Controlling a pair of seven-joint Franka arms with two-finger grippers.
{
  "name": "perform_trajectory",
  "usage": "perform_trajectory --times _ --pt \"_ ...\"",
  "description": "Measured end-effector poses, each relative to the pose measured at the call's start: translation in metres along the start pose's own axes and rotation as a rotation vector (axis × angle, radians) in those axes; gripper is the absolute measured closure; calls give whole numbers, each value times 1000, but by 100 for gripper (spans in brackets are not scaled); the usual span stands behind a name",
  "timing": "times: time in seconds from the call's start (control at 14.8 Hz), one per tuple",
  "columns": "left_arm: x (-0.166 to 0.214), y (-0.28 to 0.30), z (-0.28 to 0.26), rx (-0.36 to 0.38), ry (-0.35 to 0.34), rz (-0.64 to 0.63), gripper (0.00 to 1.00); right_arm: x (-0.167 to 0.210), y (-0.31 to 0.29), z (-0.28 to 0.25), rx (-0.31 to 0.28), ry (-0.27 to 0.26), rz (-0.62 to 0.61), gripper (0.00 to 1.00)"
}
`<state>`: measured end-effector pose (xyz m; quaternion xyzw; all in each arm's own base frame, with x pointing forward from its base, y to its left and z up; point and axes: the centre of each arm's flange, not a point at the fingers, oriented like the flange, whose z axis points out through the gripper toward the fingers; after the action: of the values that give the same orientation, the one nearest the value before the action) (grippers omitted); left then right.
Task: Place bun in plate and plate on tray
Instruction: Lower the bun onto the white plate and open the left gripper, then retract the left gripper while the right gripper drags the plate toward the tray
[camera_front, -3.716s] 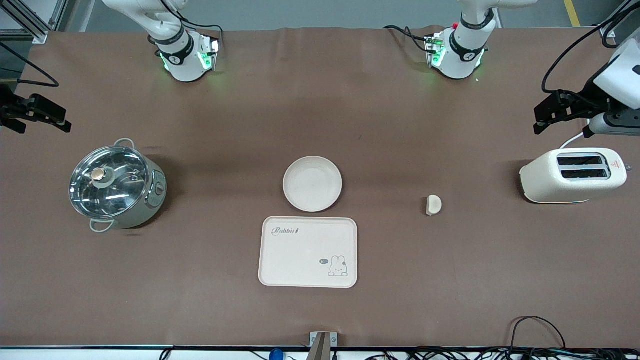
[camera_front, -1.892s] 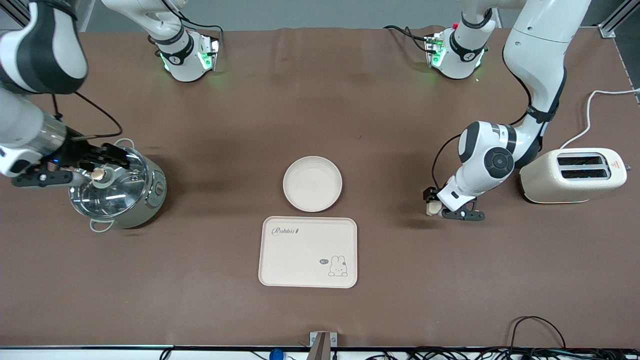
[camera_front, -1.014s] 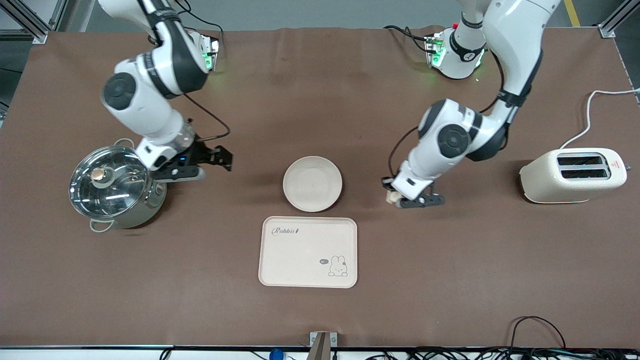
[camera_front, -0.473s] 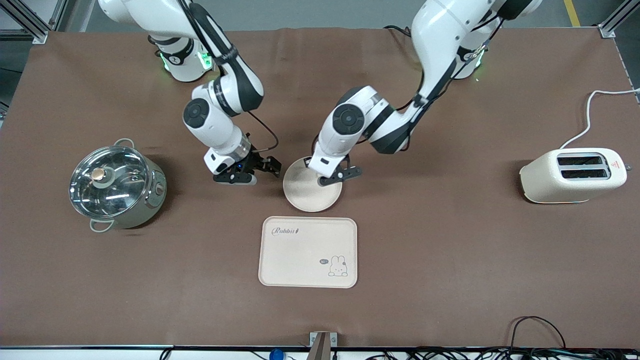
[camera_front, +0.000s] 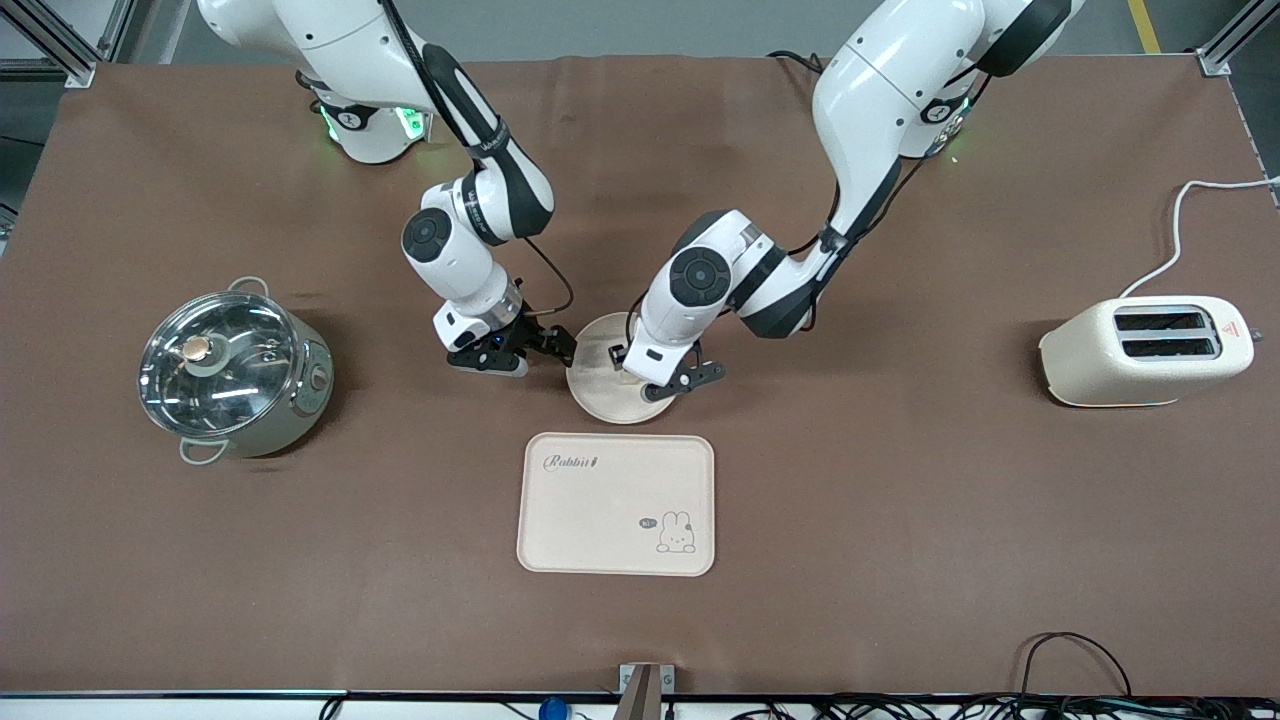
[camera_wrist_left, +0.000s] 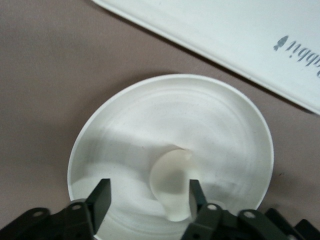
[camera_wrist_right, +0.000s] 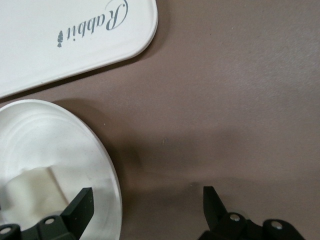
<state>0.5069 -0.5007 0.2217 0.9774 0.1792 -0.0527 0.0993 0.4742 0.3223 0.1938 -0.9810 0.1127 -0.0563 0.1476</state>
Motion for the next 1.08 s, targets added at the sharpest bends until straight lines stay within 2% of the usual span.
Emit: perform_trajectory --times 0.14,0.2,0.41,0.47,0.54,0.74,0.88,1.08 --pt "4 1 -4 -3 9 2 6 -9 -9 6 6 1 -7 7" --pt "8 0 -7 1 22 7 0 -13 -11 8 6 0 -12 11" --pt "50 -18 -44 61 88 62 0 -14 -13 10 7 -1 -11 21" --pt "70 -31 -69 87 93 98 0 -14 -13 10 7 0 -11 36" --pt "93 -46 -100 108 95 143 0 -14 -13 10 7 0 -11 47" --pt "162 -111 -194 170 78 294 0 -15 -13 11 6 2 -15 76" --pt "195 -151 -246 176 89 359 0 -18 -16 13 9 17 -22 95" --pt "205 -192 -312 208 80 448 0 -19 -19 14 12 23 -28 96"
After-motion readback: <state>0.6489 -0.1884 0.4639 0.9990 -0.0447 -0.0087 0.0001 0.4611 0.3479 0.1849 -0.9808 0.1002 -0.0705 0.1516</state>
